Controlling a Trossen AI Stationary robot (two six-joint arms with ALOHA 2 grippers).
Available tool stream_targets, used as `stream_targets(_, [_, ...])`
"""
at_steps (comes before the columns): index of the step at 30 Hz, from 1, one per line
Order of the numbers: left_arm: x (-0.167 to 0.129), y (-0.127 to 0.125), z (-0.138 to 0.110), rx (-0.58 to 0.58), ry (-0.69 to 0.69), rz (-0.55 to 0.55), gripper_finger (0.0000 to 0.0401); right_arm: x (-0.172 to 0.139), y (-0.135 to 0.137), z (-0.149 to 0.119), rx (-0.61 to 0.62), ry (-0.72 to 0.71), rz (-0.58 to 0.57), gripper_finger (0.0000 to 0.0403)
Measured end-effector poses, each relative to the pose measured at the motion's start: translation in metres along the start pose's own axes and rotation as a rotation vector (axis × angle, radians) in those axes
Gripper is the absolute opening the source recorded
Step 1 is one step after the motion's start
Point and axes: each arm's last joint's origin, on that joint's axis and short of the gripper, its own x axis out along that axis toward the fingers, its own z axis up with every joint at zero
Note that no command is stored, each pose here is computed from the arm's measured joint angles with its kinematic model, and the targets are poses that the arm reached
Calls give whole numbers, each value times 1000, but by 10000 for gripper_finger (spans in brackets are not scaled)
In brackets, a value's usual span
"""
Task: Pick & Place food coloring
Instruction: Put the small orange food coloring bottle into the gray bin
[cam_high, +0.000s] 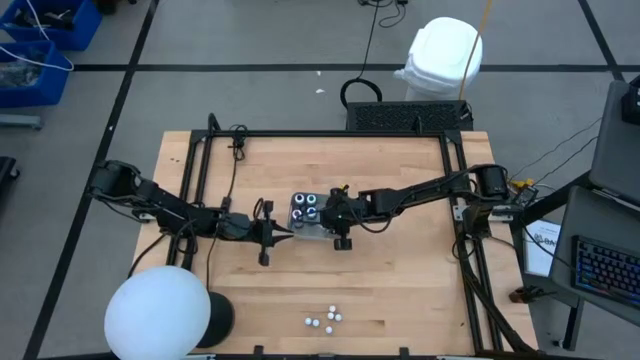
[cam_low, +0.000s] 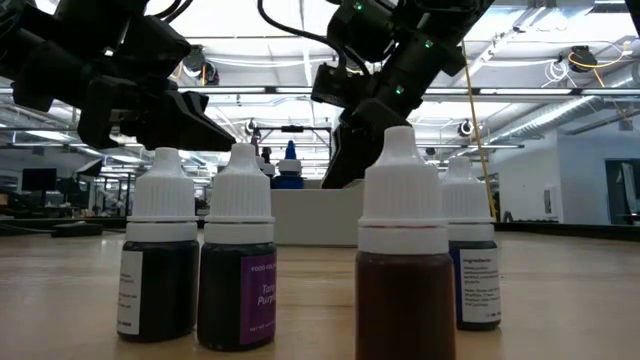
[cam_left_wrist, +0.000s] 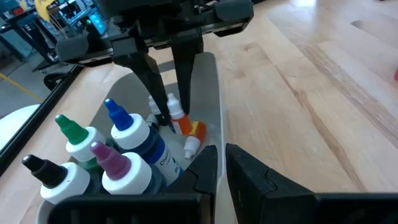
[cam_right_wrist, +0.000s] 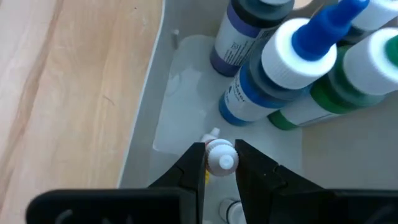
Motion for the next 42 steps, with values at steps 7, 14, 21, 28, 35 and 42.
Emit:
stream_targets(7, [0, 0, 0, 2, 0, 0, 42, 0, -1, 0, 5, -3, 4, 57])
stream_targets(14, [0, 0, 0, 3, 0, 0, 42, 0, -8, 1, 33, -20, 15, 57])
stream_targets(21, [0, 0, 0, 4, 0, 1, 42, 1, -9, 3, 40, -65, 4, 57])
stream_targets(28, [0, 0, 0, 4, 1, 1, 42, 2, -9, 0, 60, -56, 4, 57])
stream_targets(35, [0, 0, 0, 3, 0, 1, 42, 5, -9, -7, 82, -34, 5, 57])
stream_targets(42, [0, 0, 0, 3, 0, 1, 42, 5, -10, -7, 84, -45, 4, 57])
